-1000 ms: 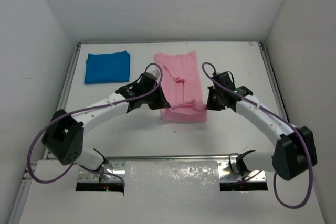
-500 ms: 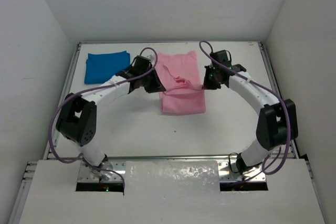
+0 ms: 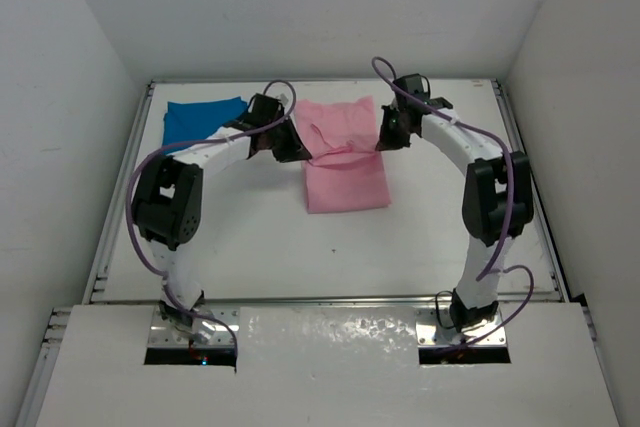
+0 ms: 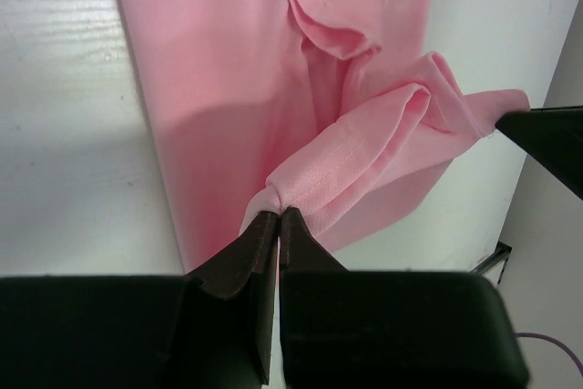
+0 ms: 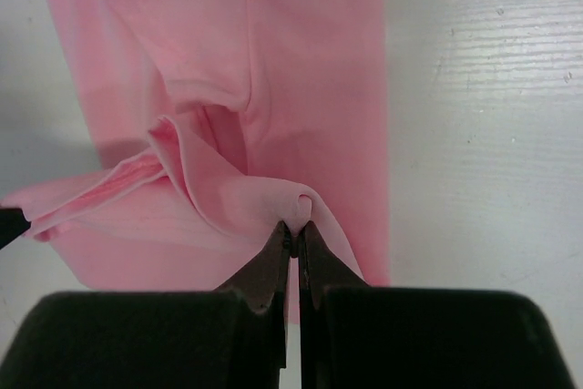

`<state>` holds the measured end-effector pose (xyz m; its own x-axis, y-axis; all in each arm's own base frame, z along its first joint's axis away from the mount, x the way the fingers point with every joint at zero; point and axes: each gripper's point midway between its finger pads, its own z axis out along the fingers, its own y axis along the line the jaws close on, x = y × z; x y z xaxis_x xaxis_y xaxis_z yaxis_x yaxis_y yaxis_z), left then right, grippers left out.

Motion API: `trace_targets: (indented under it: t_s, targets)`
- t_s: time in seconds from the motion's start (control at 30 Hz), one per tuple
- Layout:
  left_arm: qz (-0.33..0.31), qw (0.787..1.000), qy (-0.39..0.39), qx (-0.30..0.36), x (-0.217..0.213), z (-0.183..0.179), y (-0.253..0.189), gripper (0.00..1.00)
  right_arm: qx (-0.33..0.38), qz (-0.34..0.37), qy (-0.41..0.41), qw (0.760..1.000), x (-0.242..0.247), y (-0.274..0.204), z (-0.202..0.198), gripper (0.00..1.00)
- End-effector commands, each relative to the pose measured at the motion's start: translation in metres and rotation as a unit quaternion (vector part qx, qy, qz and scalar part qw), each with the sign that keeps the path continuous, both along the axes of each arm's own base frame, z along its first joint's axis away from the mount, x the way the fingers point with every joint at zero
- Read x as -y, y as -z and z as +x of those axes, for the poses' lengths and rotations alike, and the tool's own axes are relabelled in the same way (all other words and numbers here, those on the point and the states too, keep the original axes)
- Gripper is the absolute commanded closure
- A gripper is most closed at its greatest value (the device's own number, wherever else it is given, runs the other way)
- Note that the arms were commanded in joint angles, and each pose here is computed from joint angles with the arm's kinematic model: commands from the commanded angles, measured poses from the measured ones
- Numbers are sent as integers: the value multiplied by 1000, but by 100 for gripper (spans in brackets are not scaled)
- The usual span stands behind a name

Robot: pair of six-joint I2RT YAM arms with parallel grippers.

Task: Fold and stack the t-shirts
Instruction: Fold the folded rectangular tshirt in 1/3 of the way

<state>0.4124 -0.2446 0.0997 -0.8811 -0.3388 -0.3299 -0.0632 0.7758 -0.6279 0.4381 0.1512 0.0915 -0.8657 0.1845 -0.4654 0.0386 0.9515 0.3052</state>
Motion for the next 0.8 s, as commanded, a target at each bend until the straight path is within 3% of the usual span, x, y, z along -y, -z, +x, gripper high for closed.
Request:
trace_targets:
  t_s: [0.0, 0.27, 0.37, 0.4, 0.47, 0.53, 0.7, 0.77]
  targets:
    - [-19, 999, 11, 39, 5, 26, -13, 100, 10, 15, 4, 1000, -2, -4, 17, 100]
    - [-24, 999, 15, 21, 7, 42, 24, 98, -8, 28, 14, 999, -1, 26, 46, 99]
    - [-25, 999, 6, 25, 2, 51, 30, 85, 1, 34, 0, 999, -5, 24, 60, 84]
    - [-24, 999, 1, 23, -2, 55, 34, 76, 0, 33, -1, 999, -5, 27, 62, 69]
    - [-22, 999, -8, 28, -9, 61, 31, 69, 13, 39, -6, 999, -7, 20, 69, 64]
    - [-19, 999, -20, 39, -22, 72, 27, 56, 26, 43, -6, 999, -7, 11, 72, 56]
    - [3, 995, 6, 103, -35, 94, -8, 54, 33, 39, -11, 999, -2, 6, 70, 52]
    - [-5, 992, 42, 121, -28, 91, -20, 60, 42, 38, -20, 998, -2, 2, 64, 54]
